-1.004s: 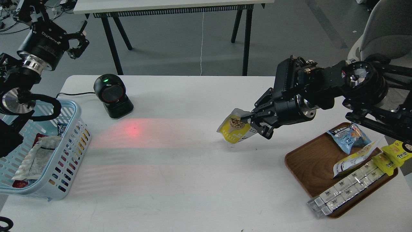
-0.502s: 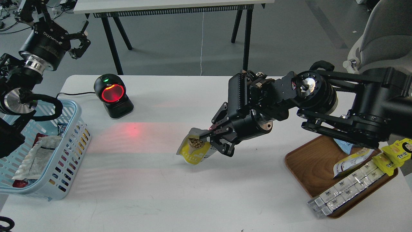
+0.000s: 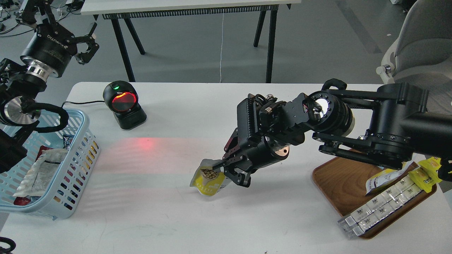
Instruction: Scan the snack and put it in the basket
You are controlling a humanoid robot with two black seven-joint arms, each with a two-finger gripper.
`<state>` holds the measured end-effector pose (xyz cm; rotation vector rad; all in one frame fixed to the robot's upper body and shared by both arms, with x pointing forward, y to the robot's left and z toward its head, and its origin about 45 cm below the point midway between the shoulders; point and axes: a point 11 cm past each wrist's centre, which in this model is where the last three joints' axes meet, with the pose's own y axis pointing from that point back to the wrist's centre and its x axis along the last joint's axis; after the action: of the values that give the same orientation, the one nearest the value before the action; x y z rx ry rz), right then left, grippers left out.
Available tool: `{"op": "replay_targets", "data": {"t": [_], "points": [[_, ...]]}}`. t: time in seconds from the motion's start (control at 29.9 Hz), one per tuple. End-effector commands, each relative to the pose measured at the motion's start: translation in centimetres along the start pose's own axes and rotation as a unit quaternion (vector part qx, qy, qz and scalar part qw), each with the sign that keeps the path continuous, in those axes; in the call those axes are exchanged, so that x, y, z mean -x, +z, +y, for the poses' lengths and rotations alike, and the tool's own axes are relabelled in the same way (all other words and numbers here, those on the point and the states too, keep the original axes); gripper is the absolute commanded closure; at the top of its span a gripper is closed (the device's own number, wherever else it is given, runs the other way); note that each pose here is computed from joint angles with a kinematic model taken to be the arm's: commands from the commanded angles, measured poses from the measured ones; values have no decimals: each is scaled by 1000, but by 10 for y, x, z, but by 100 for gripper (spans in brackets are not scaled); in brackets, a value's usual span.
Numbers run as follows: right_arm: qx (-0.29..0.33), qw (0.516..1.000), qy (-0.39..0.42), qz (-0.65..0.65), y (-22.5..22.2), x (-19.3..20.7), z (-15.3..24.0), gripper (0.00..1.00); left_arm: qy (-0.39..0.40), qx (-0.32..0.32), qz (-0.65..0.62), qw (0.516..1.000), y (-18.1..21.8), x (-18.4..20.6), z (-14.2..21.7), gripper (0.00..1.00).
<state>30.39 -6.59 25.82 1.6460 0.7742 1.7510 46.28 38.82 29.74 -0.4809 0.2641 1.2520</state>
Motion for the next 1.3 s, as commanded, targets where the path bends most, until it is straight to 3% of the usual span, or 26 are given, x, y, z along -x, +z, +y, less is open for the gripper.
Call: {"op": "replay_targets", "data": {"t": [0.0, 0.2, 0.3, 0.37, 0.4, 0.43, 0.7, 0.8, 1.04, 1.27], "points": [[-2, 1000, -5, -1, -1, 3, -1, 94, 0, -1, 0, 1000, -1, 0, 0, 0], [-1, 1000, -5, -3, 0, 4, -1, 77, 0, -1, 1, 1000, -1, 0, 0, 0], [0, 1000, -4, -5, 1, 5, -1, 62, 0, -1, 1, 1000, -1, 0, 0, 0], [4, 1000, 1, -5, 2, 2, 1, 40, 0, -1, 1, 1000, -1, 0, 0, 0], [5, 1000, 3, -5, 3, 1, 2, 16, 0, -1, 0, 1000, -1, 0, 0, 0], [6, 1000, 6, -5, 4, 0, 3, 0, 0, -1, 1, 1000, -1, 0, 0, 0], [23, 999, 42, -4, 14, -23, 15, 1, 0, -2, 1, 1000, -2, 0, 0, 0], [52, 995, 83, -34, 37, -38, 35, 1, 0, -2, 0, 1000, -2, 0, 0, 0], [122, 945, 232, -194, 115, -51, 121, 1, 0, 1, -1, 1000, 1, 0, 0, 0], [132, 845, 401, -329, 162, -43, 203, 1, -6, 1, 9, 1000, -5, 7, -5, 0]]}}
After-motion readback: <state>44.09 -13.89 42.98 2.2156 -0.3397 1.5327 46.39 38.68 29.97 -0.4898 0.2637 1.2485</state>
